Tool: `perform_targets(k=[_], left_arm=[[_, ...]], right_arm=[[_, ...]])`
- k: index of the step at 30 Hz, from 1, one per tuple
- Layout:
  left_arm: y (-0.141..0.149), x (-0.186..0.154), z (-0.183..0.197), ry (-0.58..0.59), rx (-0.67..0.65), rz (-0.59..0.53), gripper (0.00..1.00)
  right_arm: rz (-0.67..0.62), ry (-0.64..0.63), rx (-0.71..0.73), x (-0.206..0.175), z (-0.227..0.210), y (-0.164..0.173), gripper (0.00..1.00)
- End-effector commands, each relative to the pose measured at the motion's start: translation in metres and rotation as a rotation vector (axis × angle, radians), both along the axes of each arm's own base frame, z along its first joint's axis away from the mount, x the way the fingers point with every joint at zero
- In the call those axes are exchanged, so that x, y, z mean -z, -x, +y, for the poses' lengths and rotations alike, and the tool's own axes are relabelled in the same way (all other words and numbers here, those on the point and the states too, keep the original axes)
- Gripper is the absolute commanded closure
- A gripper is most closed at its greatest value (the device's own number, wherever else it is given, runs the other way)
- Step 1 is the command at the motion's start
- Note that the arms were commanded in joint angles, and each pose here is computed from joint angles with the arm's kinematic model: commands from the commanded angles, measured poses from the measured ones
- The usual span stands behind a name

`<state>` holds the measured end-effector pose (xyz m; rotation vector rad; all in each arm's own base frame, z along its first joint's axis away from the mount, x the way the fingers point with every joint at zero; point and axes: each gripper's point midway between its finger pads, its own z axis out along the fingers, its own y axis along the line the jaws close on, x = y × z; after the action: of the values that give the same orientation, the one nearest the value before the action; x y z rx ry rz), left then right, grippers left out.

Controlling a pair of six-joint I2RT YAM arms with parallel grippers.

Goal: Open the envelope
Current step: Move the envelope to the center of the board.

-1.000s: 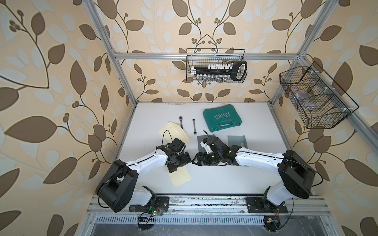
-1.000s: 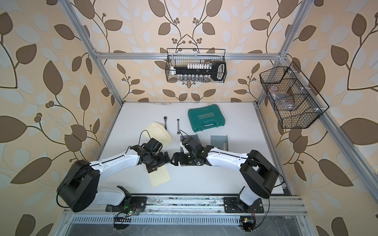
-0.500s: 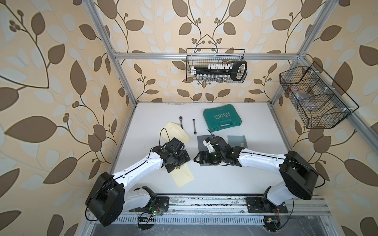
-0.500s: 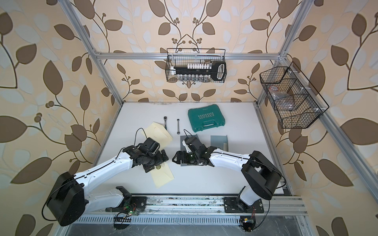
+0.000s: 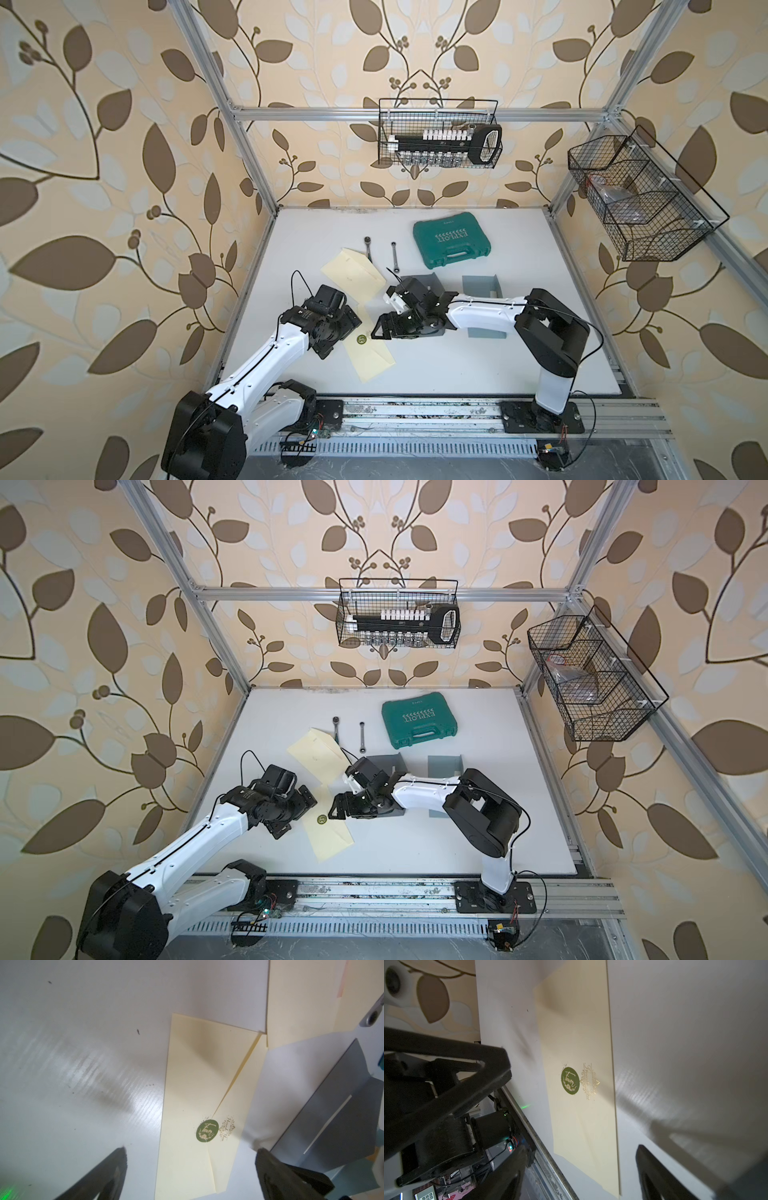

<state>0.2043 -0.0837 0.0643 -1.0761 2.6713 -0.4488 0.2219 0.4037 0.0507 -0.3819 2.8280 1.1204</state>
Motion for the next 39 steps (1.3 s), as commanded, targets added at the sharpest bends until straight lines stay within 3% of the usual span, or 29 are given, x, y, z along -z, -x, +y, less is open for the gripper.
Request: perform_targets(k=[1, 9, 21, 33, 39], left_arm=[[0.004, 0.007, -0.001, 0.034, -0.015, 0.035, 0.01], [0.007, 0.016, 0.0, 0.055, -0.033, 0.07, 0.01], [0.017, 0.029, 0.012, -0.011, -0.044, 0.112, 0.01], [0.016, 0.041, -0.018, 0.134, 0.059, 0.114, 0.01], [0.011, 0.041, -0.033, 0.185, 0.103, 0.103, 0.01]], right_arm=[[0.023, 0.038, -0.037, 0.01, 0.002, 0.002, 0.19], [0.081, 0.041, -0.064, 0.024, 0.007, 0.011, 0.23], [0.16, -0.001, -0.184, 0.032, 0.021, 0.063, 0.26], [0.163, -0.019, -0.161, 0.031, 0.019, 0.063, 0.27], [0.154, -0.008, -0.079, 0.033, 0.005, 0.056, 0.29]])
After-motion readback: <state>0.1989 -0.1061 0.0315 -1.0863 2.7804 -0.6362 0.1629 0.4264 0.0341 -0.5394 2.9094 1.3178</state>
